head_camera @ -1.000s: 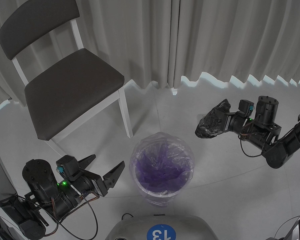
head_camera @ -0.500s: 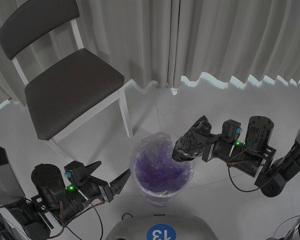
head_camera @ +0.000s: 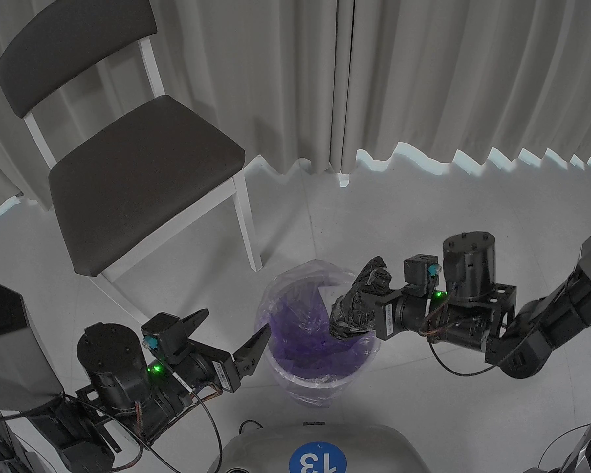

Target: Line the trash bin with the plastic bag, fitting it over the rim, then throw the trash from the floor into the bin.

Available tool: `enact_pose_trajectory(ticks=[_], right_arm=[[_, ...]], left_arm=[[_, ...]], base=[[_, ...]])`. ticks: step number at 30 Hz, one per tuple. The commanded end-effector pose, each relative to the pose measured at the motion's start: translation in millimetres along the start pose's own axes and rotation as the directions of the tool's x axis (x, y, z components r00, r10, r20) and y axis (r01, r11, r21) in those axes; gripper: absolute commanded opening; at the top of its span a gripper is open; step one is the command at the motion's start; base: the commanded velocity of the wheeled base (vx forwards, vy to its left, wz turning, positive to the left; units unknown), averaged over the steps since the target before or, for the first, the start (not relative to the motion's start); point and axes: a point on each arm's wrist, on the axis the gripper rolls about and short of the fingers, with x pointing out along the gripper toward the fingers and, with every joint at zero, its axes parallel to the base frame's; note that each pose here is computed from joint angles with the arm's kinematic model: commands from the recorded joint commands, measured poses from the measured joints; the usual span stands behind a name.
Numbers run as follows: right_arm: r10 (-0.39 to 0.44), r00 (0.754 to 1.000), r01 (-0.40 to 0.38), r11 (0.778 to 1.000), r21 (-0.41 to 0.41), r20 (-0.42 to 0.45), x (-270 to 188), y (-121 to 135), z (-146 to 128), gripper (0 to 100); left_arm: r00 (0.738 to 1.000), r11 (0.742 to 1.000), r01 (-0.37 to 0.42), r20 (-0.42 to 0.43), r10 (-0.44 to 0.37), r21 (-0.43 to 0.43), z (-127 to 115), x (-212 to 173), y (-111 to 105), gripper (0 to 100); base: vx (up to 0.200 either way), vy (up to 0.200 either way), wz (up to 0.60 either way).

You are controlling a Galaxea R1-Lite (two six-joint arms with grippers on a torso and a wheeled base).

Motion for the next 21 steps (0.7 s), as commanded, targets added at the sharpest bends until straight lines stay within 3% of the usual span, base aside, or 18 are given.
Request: enact_pose_trajectory(ticks=[1,4,9,15,21], right_arm=[[-0.017,1.0,0.017,1.0,-0.014,0.02,11,6,35,0],[-0.02,1.0,0.019,1.0,-0.022,-0.003,15,12,43,0],[-0.015,0.998,0.012,0.999,-0.036,-0.067,18,22,48,0],[-0.056,0.99,0.048,0.997,-0.066,-0.133,35,31,33,0],[-0.031,0.984,0.016,0.996,-0.088,-0.173,45,47,19,0]], left_arm=[[0.998,0.997,0.02,0.065,-0.026,0.079,10,2,-11,100],[0.998,0.992,0.019,0.064,-0.027,0.128,11,-4,-11,100],[0.997,0.991,0.022,0.073,-0.032,0.129,14,-8,-10,100],[0.995,0.99,0.016,0.1,-0.03,0.14,20,-14,-9,100],[0.992,0.988,0.007,0.121,-0.026,0.154,26,-20,-6,100]], base=[[0.0,0.0,0.0],[0.0,0.0,0.0],[0.0,0.0,0.0],[0.0,0.0,0.0],[0.0,0.0,0.0]])
